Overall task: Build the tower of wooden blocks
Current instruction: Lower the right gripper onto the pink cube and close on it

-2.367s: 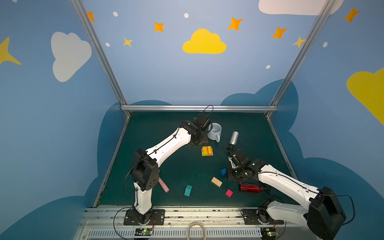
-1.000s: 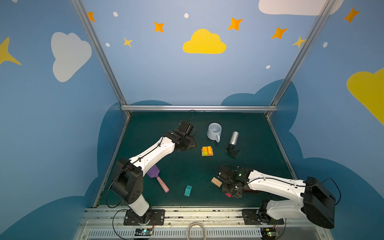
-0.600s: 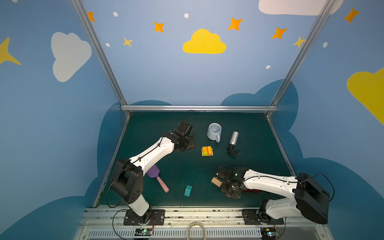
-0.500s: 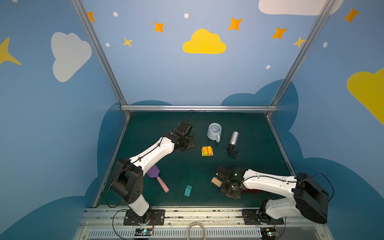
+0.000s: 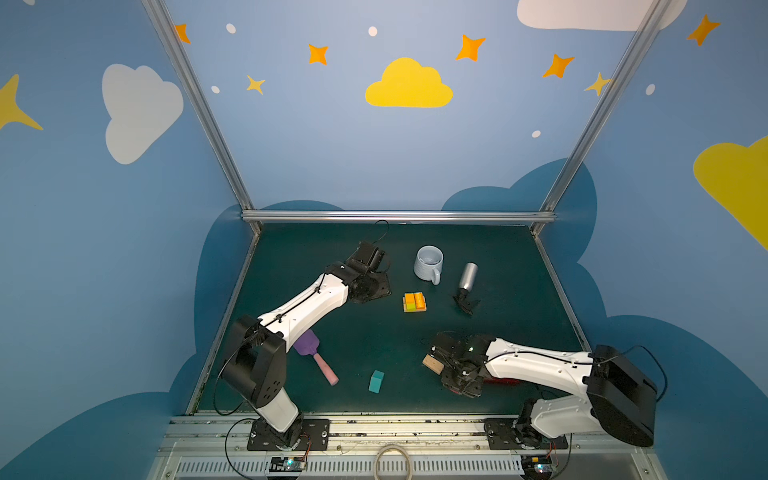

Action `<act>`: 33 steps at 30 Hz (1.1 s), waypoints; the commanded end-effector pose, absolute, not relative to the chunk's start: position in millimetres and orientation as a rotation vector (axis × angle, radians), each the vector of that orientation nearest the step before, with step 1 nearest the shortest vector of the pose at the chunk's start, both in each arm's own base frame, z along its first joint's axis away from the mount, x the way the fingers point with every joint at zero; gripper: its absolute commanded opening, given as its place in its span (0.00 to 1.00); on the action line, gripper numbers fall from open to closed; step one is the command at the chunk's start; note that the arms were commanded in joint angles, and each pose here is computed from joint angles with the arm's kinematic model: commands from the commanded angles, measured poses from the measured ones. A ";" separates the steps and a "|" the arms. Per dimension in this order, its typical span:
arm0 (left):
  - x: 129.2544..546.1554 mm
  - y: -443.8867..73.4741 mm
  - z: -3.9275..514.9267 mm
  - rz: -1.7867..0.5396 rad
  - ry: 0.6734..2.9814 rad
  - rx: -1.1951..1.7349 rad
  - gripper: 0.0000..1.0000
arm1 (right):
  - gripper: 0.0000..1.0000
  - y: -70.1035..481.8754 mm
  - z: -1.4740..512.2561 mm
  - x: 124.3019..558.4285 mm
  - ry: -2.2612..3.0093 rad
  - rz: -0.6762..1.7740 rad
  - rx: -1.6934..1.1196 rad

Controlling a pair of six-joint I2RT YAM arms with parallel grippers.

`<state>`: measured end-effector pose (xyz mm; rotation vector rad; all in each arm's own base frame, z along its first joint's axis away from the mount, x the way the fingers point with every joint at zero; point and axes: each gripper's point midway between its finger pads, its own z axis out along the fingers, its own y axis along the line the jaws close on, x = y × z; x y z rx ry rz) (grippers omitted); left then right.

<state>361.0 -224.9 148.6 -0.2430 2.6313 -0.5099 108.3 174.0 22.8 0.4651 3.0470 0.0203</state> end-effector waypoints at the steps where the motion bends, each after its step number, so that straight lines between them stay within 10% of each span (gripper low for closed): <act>1: 360.8 -223.8 149.7 -0.518 2.625 -0.249 0.61 | 0.43 169.0 30.9 110.1 3.014 0.008 0.486; 33: 359.2 -223.9 144.6 -0.516 2.641 -0.251 0.61 | 0.33 173.8 21.4 108.5 3.039 0.012 0.467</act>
